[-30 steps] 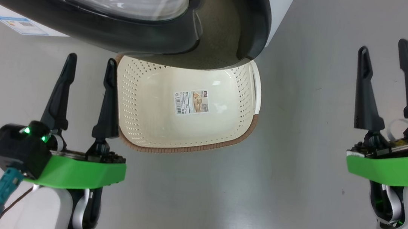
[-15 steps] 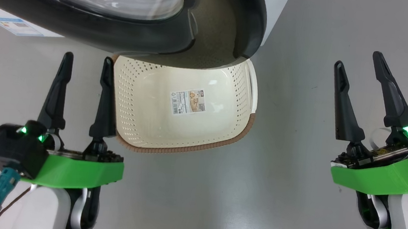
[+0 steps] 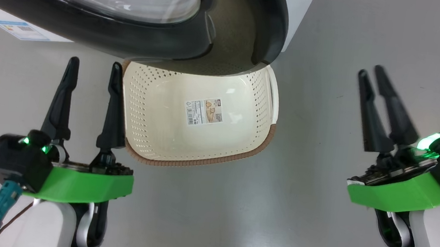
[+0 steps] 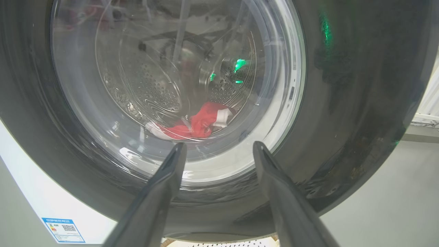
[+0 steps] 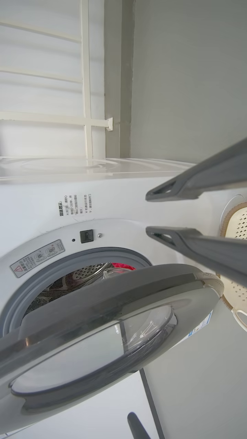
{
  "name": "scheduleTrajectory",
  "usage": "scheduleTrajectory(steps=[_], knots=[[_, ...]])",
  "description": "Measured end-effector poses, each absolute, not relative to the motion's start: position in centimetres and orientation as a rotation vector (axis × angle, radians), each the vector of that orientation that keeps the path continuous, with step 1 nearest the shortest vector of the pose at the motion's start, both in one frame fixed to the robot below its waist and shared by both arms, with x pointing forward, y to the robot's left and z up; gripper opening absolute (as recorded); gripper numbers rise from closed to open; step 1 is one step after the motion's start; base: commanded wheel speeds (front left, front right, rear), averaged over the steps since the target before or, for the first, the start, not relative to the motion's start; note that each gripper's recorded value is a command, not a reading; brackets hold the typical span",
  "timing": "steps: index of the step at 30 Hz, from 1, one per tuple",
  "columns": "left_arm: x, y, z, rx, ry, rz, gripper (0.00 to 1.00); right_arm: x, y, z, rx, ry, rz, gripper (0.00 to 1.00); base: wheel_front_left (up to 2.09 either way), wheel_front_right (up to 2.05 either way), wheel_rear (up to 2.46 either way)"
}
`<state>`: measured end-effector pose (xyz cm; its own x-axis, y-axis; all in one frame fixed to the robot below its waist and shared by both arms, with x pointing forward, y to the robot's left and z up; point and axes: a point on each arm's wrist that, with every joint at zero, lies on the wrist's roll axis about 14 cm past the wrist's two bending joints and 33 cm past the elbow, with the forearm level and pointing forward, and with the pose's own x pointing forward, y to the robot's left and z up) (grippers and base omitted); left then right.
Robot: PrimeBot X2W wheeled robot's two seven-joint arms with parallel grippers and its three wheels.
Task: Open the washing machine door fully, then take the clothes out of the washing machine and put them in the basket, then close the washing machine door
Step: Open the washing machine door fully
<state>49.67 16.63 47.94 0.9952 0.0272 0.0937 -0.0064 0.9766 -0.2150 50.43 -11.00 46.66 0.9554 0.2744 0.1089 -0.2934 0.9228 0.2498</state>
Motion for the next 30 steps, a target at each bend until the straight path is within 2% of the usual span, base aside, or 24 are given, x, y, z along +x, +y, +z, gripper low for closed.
scheduleTrajectory(steps=[4, 8, 12, 15, 25, 30], knots=[[49.6, 16.7, 48.0, -0.215, -0.097, 0.019, 1.00, 50.7, -10.7, 46.1, 0.378, -0.041, 0.288, 0.00, 0.00, 0.00, 0.00], [49.3, 16.7, 48.0, -0.213, -0.092, 0.020, 1.00, 52.2, -10.8, 46.5, 0.619, -0.030, 0.256, 0.00, 0.00, 0.00, 0.00], [49.0, 16.8, 47.9, -0.211, -0.087, 0.022, 1.00, 54.0, -9.3, 47.9, 0.823, -0.011, 0.313, 0.00, 0.00, 0.00, 0.00], [48.8, 17.0, 48.0, -0.208, -0.088, 0.024, 1.00, 55.3, -8.0, 49.1, 1.011, 0.060, 0.369, 0.00, 0.00, 0.00, 0.00], [48.3, 17.3, 47.6, -0.201, -0.072, 0.034, 1.00, 57.0, -4.1, 52.8, 1.465, 0.452, 0.700, 0.00, 0.00, 0.00, 0.00], [48.1, 17.4, 47.3, -0.198, -0.062, 0.036, 1.00, 57.7, -2.7, 54.9, 1.550, 0.564, 0.871, 0.00, 0.00, 0.00, 0.00]])
